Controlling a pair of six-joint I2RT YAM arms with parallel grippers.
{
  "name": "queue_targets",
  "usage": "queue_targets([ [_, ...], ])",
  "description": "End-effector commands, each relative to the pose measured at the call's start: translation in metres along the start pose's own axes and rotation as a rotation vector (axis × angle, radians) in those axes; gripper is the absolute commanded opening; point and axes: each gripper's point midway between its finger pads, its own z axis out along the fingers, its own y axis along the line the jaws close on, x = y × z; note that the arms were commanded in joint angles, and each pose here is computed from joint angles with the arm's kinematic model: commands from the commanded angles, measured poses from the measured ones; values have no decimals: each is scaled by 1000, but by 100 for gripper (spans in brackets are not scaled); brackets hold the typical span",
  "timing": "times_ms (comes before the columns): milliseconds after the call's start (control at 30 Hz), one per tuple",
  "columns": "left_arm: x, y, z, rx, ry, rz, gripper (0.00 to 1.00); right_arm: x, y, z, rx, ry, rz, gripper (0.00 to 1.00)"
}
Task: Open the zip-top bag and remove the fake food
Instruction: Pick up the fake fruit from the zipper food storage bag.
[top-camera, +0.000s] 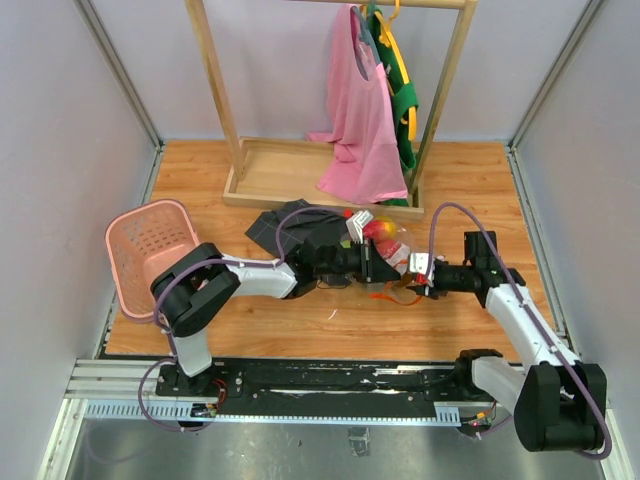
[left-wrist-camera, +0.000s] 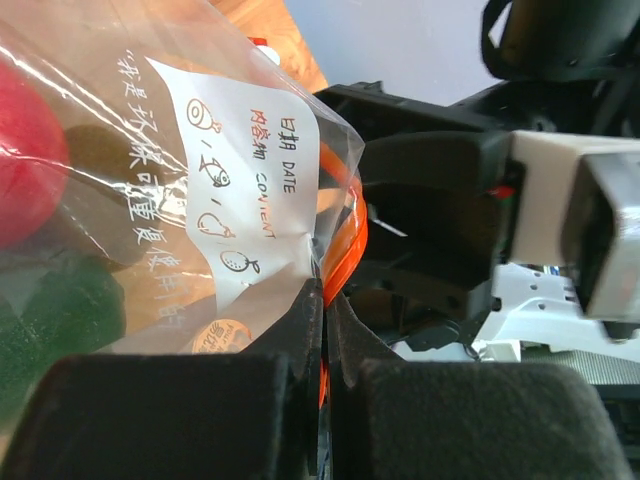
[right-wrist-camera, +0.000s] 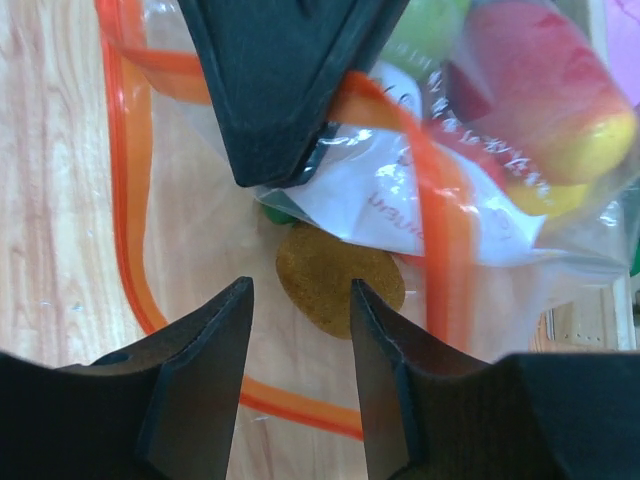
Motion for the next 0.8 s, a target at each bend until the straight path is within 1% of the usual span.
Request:
queue_targets([
  [0,-4,-8,-1,77,-43,-4,0,10,-34,9,106,60,-192,46],
  [100,2,-3,-1,81,-43,-12,0,21,-40,13,89,99,-157,46],
  [167,5,3,-1,75,-47,-15,0,28,-38,17,70,113,-145,48],
  [333,12,8,-1,99,-49,-39,0,32,-29,25,22,83,-170,68],
  [400,14,8,0,107,-50,-45,0,32,-26,28,-3,75,-173,72],
  [633,16,13,0,116,-69,-52,0,50,-25,36,-56,133,-148,73],
  [767,18,18,2,111,-68,-58,0,58,-27,40,-64,159,-141,76],
])
